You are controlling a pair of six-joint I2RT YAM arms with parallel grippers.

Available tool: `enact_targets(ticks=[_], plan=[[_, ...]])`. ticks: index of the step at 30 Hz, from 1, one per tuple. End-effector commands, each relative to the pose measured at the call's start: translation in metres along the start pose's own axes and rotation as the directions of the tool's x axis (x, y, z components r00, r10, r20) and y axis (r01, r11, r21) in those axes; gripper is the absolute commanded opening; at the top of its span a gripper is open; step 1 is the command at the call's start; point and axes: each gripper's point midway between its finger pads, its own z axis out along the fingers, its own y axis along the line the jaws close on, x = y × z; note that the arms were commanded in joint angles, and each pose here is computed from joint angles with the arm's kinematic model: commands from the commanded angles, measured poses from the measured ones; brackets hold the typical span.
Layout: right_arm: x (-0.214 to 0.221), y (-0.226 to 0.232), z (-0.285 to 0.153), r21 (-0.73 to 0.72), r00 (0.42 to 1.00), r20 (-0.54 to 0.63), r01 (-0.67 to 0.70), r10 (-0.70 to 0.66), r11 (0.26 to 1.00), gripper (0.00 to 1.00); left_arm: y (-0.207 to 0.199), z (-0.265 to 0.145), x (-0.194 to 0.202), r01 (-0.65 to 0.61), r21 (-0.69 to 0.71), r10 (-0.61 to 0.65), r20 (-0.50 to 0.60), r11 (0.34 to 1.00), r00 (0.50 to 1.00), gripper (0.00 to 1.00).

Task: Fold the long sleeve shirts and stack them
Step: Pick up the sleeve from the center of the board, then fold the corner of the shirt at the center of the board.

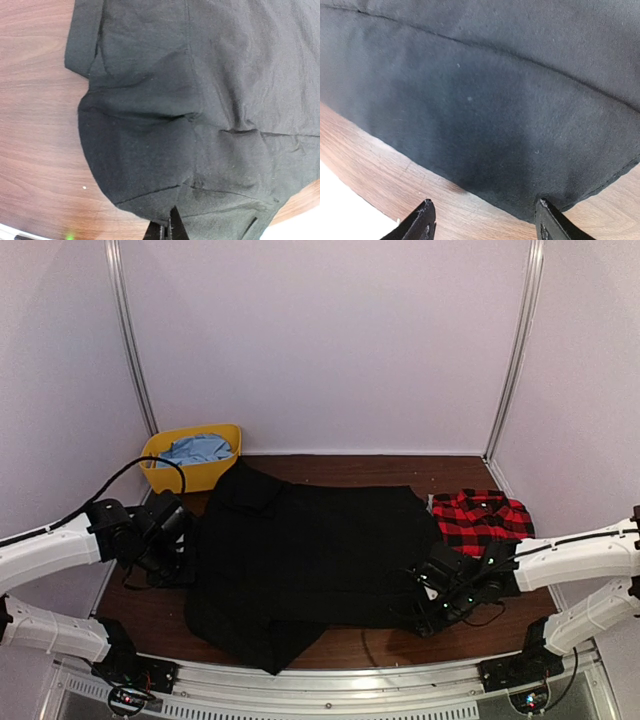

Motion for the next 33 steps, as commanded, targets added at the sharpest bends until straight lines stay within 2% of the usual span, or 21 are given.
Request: enact_targets(ticks=[1, 8, 12, 22, 33], plan=[[0.013, -0.008, 0.008, 0.049, 0.999, -0.039, 0.004, -0.003, 0.999, 0.68, 0.004, -0.018, -0.016, -0.036, -0.016, 0.037, 0.047, 0.999, 0.998, 0.0], [0.019, -0.008, 0.021, 0.072, 0.997, -0.063, 0.037, -0.032, 0.997, 0.62, 0.004, -0.02, -0.022, -0.047, -0.003, 0.048, 0.059, 0.999, 0.997, 0.0], [0.023, -0.01, 0.028, 0.099, 0.996, -0.082, 0.055, -0.047, 0.994, 0.54, -0.003, -0.01, -0.017, -0.056, 0.035, 0.055, 0.04, 0.998, 0.998, 0.0], [0.026, -0.01, 0.025, 0.12, 0.996, -0.076, 0.05, -0.041, 0.992, 0.0, -0.009, -0.001, -0.01, -0.076, 0.078, 0.075, 0.019, 0.994, 0.997, 0.0], [0.004, 0.004, -0.012, 0.067, 1.0, 0.014, 0.018, -0.019, 0.998, 0.0, 0.006, 0.002, -0.008, -0.096, 0.016, 0.096, 0.003, 0.995, 0.995, 0.0]])
